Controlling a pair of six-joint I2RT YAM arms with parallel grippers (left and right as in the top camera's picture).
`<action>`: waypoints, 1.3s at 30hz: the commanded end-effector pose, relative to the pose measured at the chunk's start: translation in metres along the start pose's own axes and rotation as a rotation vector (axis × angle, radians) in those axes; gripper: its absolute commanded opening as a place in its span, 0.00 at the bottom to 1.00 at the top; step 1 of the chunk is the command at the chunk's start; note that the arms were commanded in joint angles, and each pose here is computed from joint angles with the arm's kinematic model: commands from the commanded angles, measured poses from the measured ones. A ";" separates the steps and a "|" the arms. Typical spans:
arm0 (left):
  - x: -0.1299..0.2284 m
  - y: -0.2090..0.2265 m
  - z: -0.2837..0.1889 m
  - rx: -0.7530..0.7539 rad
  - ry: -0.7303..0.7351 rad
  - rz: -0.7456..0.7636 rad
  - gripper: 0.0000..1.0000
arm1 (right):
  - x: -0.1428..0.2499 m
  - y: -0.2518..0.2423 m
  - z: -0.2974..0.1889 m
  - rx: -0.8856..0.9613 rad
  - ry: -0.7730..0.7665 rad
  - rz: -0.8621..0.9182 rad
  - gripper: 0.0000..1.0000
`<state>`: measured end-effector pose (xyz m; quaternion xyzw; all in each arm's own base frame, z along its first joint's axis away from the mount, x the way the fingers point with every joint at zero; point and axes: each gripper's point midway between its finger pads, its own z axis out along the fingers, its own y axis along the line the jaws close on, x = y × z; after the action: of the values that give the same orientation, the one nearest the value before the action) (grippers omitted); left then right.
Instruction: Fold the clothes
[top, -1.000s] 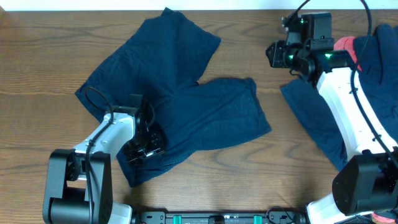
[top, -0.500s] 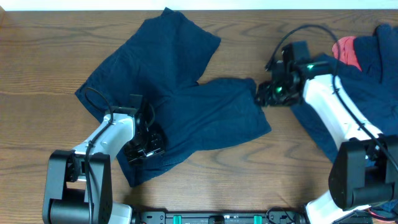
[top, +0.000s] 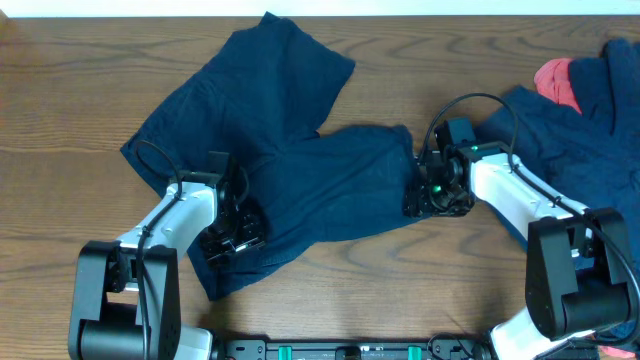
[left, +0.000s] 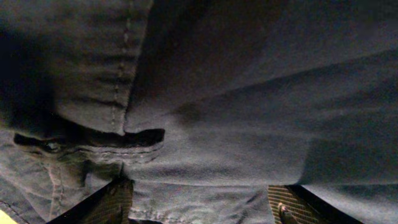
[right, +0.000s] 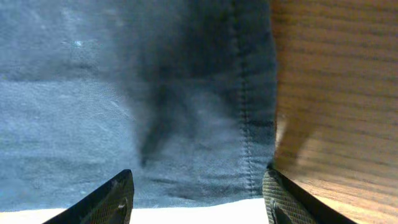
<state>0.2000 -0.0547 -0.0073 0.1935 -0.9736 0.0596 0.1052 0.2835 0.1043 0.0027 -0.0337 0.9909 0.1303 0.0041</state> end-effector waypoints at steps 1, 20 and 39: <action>-0.015 0.000 0.020 0.004 -0.026 0.051 0.72 | 0.007 -0.002 0.008 0.013 0.010 0.033 0.65; -0.009 0.003 0.020 -0.008 -0.002 0.064 0.72 | 0.011 -0.021 0.010 0.114 -0.001 0.178 0.66; 0.006 0.024 0.019 -0.110 0.054 0.080 0.71 | 0.063 -0.102 -0.031 0.639 0.027 0.555 0.01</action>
<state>0.1969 -0.0541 -0.0058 0.1781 -0.9756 0.0573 0.1148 0.2317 0.0648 -0.0038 0.1174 0.9897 -0.0128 -0.0813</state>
